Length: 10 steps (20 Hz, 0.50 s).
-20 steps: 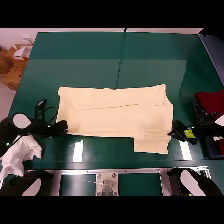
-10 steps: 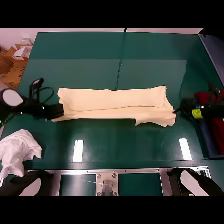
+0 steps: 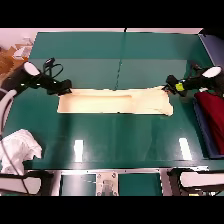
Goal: Fold the shirts.
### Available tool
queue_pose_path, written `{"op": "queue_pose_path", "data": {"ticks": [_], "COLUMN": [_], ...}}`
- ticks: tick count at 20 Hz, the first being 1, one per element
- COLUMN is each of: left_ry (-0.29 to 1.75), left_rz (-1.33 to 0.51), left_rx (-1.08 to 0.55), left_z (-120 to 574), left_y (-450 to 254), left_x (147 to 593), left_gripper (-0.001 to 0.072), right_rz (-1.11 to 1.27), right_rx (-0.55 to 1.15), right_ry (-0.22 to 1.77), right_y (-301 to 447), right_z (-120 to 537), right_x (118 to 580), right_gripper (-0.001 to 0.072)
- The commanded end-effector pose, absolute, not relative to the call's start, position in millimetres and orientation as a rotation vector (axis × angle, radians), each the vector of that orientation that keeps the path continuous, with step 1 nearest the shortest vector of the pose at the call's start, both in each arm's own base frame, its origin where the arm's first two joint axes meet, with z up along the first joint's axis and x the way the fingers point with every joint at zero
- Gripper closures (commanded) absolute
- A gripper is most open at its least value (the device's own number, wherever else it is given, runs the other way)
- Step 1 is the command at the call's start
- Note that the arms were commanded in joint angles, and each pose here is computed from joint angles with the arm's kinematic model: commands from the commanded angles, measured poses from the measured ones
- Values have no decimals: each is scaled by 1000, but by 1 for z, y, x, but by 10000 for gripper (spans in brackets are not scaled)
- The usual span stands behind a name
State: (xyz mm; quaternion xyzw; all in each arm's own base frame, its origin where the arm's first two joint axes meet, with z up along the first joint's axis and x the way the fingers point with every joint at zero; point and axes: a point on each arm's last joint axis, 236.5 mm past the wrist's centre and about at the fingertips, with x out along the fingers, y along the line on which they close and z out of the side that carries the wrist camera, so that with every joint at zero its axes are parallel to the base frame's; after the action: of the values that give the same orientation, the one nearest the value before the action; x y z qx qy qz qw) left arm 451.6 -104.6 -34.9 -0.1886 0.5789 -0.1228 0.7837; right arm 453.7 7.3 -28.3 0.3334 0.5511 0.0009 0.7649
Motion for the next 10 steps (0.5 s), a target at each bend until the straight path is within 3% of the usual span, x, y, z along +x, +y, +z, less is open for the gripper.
{"op": "queue_pose_path", "data": {"ticks": [1,2,3,6,7,10], "left_ry": [1207,1170,1132,1100,1103,1130], "left_rz": [-269,-243,-227,-212,-207,-206], "left_rx": [-459,-467,-479,-527,-547,-584], "left_z": [-70,-68,-57,-2,18,50], "left_y": [-115,-107,-96,-50,-34,-10], "left_x": [494,505,516,529,528,518], "left_gripper": [335,133,156,144,3,-13], "right_rz": [-20,-28,-33,70,123,179], "right_rx": [756,759,763,654,599,572], "right_ry": [1213,1210,1195,1183,1197,1265], "right_y": [5,0,-9,-44,-55,-89], "right_z": [-75,-80,-75,-35,-25,-26], "right_x": [491,497,503,503,495,465], "right_gripper": [699,698,655,202,145,100]}}
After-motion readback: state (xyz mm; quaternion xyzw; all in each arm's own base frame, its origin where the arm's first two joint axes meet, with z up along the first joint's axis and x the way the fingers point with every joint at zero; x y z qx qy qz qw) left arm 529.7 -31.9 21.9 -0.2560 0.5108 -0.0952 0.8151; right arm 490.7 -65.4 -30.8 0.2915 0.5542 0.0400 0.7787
